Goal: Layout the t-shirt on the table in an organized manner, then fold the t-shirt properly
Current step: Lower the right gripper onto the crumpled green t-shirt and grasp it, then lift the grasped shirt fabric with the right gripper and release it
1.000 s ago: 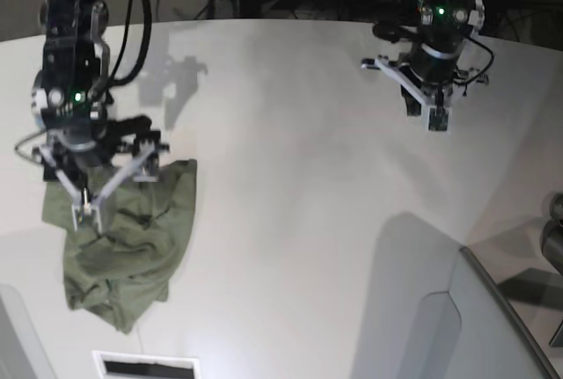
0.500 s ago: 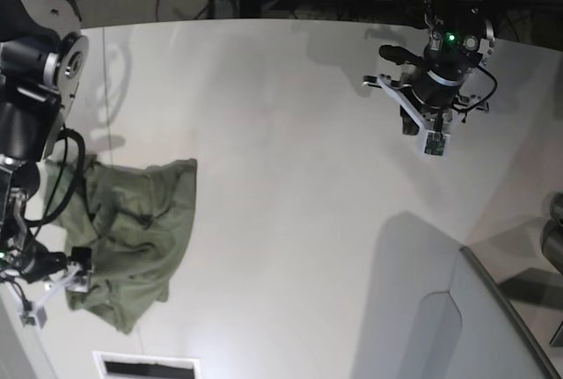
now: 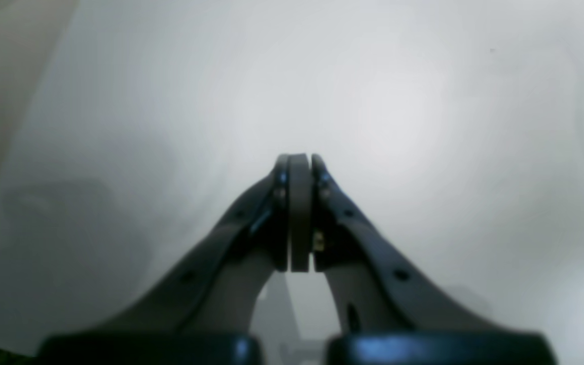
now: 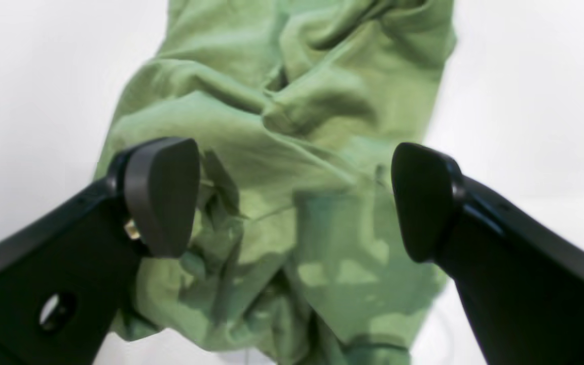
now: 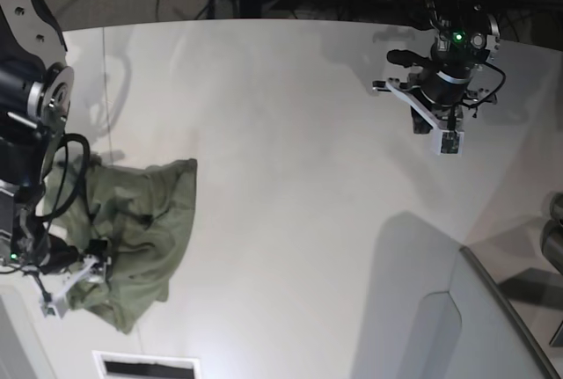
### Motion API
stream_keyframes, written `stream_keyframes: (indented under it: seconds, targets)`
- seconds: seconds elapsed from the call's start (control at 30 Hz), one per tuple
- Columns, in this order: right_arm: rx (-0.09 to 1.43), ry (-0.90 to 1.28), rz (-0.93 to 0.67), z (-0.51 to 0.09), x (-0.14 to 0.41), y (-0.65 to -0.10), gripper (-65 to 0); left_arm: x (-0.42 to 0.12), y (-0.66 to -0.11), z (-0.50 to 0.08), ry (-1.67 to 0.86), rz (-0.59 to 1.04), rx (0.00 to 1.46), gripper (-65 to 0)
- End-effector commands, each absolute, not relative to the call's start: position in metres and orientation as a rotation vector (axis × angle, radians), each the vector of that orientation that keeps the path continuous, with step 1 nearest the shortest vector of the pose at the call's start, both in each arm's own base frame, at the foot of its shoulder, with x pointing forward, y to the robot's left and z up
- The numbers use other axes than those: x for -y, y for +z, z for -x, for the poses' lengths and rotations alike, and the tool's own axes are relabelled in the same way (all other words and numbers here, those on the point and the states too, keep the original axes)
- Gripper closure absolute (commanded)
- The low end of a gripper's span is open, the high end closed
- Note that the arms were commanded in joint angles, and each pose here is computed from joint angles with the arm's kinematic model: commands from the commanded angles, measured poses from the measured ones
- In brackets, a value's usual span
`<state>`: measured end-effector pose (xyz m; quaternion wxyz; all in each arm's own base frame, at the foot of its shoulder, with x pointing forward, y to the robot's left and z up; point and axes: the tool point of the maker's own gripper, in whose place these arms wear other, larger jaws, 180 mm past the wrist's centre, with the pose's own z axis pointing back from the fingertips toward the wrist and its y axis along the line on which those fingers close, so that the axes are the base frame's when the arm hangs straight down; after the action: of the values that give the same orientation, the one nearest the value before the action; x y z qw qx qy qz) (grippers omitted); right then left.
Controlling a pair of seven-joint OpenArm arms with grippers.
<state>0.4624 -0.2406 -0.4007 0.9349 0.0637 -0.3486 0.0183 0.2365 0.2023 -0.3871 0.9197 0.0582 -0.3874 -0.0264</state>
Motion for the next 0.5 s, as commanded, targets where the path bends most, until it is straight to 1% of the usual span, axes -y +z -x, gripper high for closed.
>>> stream_keyframes:
  seconds: [0.0,0.03,0.07,0.17,0.2,0.27,0.37,0.47]
  targets:
    - [0.784,0.031,-0.13,-0.483,0.247,-0.375,-52.2,-0.204,-0.379,-0.241,-0.057,-0.126,0.83,0.0]
    - [0.778,0.03,-0.137,-0.483,0.246,-0.376,-49.4,-0.204,-0.38,-0.239,-0.056,-0.127,0.827,0.0]
    - [0.779,0.03,-0.138,-0.484,0.245,-0.376,-44.4,-0.206,-0.38,-0.239,-0.054,-0.129,0.825,0.0]
    - [0.782,0.031,-0.138,-0.486,0.245,-0.373,-25.4,-0.206,-0.381,-0.237,-0.053,-0.13,0.821,0.0]
    - [0.78,0.032,-0.14,-0.487,0.244,-0.372,-18.0,-0.206,-0.381,-0.237,-0.053,-0.13,0.821,0.0]
    - [0.772,0.035,-0.142,-0.486,0.242,-0.374,-0.5,-0.206,-0.381,-0.237,-0.053,-0.13,0.821,0.0]
    - [0.725,0.036,-0.129,-0.481,0.245,-0.372,-0.9,-0.206,-0.381,-0.237,-0.053,-0.13,0.821,0.0]
    - [0.676,0.072,-0.061,-0.463,0.25,-0.36,0.0,-0.206,-0.381,-0.237,-0.053,-0.13,0.821,0.0]
